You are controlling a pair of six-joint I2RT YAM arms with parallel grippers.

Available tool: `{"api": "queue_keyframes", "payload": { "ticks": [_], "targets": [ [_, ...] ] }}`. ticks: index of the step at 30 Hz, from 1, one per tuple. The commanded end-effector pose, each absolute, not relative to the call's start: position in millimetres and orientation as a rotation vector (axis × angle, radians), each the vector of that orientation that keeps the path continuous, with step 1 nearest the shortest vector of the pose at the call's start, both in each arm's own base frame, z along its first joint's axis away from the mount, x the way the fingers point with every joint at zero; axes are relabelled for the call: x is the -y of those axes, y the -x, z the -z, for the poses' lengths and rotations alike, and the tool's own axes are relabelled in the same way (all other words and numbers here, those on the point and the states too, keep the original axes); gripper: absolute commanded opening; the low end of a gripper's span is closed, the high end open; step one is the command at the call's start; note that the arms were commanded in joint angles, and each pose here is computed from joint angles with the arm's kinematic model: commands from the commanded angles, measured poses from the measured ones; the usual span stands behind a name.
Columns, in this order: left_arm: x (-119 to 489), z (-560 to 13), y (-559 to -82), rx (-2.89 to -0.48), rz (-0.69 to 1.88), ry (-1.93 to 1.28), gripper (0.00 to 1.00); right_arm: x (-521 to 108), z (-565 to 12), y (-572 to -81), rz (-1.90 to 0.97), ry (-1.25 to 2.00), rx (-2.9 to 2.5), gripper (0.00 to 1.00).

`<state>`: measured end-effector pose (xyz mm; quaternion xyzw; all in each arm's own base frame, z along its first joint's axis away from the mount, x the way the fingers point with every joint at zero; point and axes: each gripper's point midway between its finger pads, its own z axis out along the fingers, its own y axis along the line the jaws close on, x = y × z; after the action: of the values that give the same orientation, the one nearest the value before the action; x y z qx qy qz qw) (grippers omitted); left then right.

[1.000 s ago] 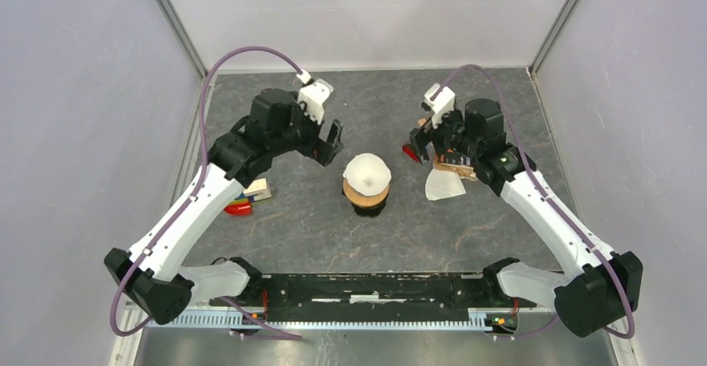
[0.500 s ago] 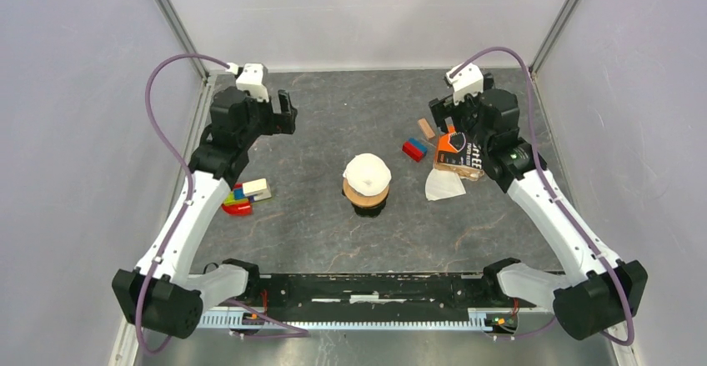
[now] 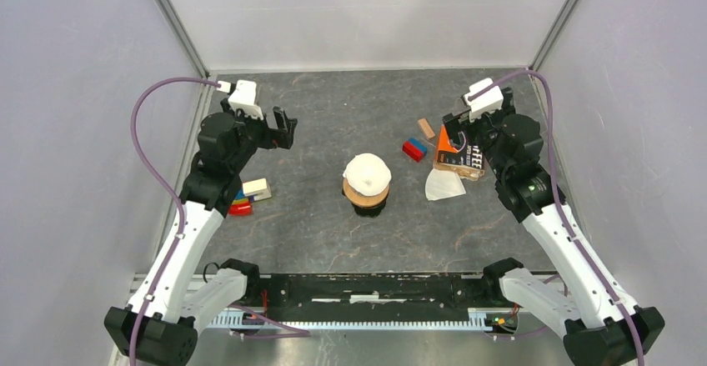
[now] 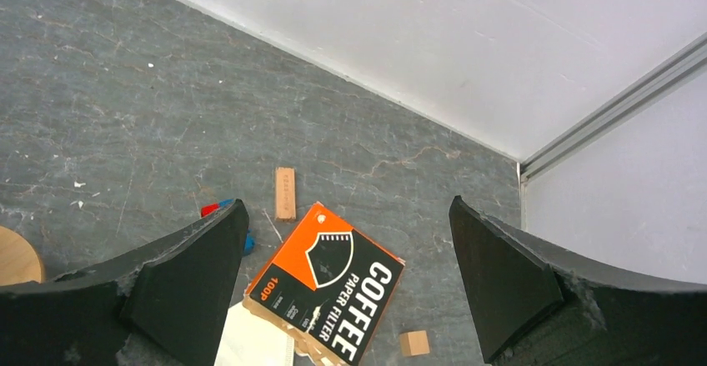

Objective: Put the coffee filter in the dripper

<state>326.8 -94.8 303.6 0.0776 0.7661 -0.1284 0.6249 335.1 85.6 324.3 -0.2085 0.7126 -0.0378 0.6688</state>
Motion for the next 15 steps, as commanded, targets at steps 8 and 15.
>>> {"api": "queue_keyframes", "payload": {
  "ticks": [8, 15],
  "targets": [
    [85, -345, -329, -1.615, 0.228, -0.196, 1.0, -78, -326, -325, 0.078, 0.478, -1.568, 0.98],
    [91, -341, -327, -1.636, 0.271, -0.2, 1.0, -84, -326, -327, 0.042, 0.497, -1.572, 0.98]
  ]
}}
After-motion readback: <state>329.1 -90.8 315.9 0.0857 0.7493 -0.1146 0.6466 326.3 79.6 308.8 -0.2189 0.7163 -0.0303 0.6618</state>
